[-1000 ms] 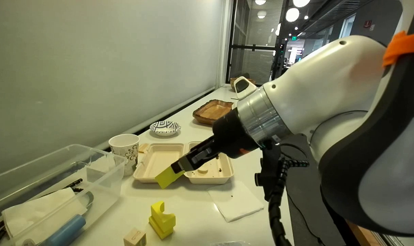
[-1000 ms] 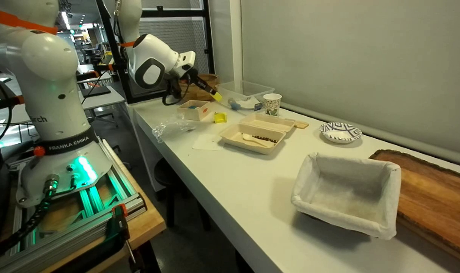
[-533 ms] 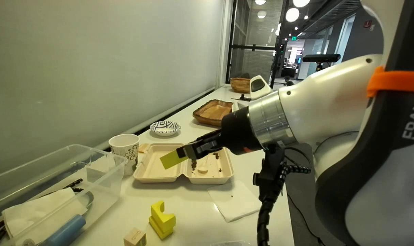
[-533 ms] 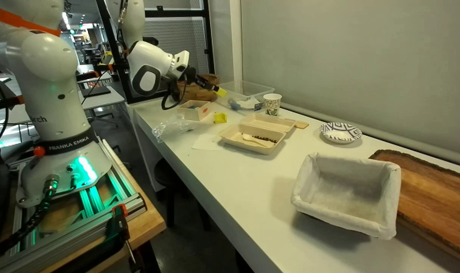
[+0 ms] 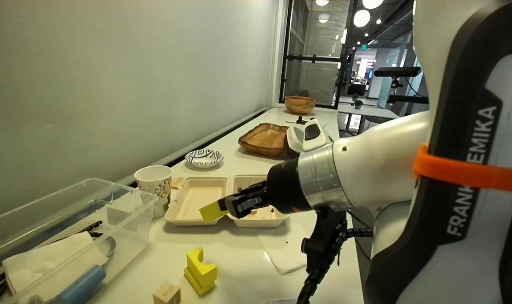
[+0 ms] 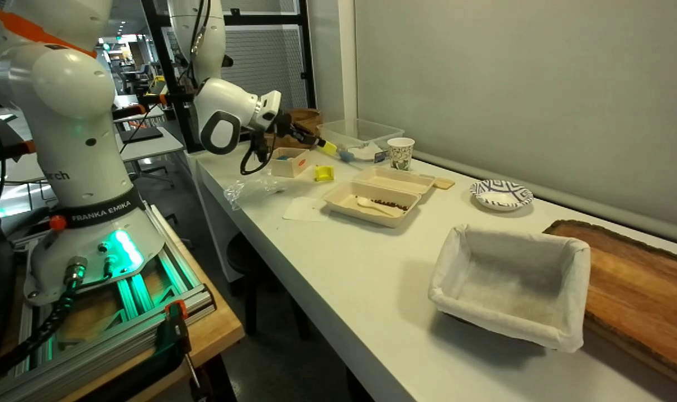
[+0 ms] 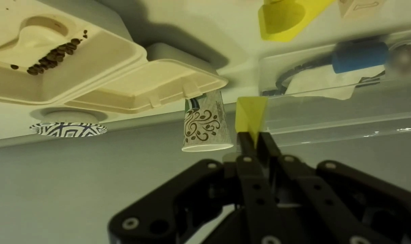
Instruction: Pile up the yellow blocks on the let
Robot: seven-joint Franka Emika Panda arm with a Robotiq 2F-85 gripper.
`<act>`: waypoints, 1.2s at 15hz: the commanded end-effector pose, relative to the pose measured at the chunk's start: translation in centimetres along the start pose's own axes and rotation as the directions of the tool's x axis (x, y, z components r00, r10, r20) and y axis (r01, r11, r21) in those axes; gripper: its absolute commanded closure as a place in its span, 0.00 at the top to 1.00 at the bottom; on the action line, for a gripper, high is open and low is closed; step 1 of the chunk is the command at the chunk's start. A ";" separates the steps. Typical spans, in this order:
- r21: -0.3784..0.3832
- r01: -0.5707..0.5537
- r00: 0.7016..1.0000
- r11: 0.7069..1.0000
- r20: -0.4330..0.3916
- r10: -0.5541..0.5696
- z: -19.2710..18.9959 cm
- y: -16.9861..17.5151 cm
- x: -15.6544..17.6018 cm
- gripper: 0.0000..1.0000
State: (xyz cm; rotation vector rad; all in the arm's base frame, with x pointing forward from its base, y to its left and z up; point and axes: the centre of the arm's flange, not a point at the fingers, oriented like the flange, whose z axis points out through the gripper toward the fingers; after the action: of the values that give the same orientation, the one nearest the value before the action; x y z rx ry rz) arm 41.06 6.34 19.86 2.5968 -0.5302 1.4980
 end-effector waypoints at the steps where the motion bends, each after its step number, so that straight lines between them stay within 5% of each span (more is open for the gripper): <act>1: -0.004 -0.026 0.999 1.000 -0.039 0.026 2.0 -0.9 -2.4 0.02; 18: -0.047 -0.034 0.997 0.998 -0.064 0.031 3.8 -4.0 -5.7 0.02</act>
State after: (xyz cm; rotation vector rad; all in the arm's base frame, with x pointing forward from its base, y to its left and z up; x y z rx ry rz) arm 43.39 9.88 14.61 2.5489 -0.5852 1.5163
